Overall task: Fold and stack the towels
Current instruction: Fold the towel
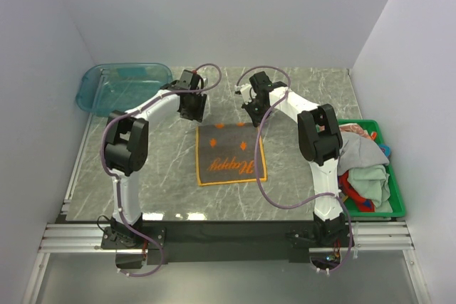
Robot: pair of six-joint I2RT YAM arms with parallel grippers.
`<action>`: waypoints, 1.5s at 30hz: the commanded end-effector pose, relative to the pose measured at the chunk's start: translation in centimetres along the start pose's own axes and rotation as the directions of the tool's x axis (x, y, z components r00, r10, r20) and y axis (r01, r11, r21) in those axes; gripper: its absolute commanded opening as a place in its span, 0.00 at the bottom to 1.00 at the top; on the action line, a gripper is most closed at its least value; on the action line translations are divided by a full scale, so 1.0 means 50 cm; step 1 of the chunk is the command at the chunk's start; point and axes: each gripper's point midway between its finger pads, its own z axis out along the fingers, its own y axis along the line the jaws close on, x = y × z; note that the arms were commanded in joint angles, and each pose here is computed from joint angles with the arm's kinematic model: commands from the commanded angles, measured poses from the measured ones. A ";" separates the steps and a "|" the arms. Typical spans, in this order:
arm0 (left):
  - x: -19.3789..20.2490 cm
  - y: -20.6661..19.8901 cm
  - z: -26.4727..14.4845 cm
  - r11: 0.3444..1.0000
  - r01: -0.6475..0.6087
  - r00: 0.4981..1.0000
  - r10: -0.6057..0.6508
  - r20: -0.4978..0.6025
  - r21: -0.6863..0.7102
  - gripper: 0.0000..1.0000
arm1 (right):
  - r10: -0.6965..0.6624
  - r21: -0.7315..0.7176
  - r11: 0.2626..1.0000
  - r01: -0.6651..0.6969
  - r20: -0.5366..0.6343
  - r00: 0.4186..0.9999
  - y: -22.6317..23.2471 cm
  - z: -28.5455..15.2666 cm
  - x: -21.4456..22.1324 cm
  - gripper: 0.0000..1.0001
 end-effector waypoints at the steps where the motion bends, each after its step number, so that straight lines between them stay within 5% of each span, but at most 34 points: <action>1: 0.016 0.002 0.001 0.999 -0.031 0.999 0.031 -0.025 -0.007 0.44 | 0.000 0.056 0.998 0.000 -0.007 1.000 -0.019 -0.006 0.009 0.00; 24: 0.067 -0.002 0.076 0.999 -0.036 0.993 0.034 -0.117 -0.014 0.39 | 0.004 0.048 0.999 -0.002 -0.028 1.000 -0.012 0.006 0.020 0.00; 34: 0.097 0.020 0.098 0.997 -0.046 0.987 0.036 -0.158 -0.061 0.48 | -0.002 0.051 0.999 0.003 -0.034 0.999 -0.011 0.011 0.023 0.00; 45: 0.125 0.023 0.116 0.997 -0.063 0.978 0.051 -0.202 -0.053 0.17 | -0.007 0.055 0.998 0.009 -0.041 0.999 -0.011 0.015 0.022 0.00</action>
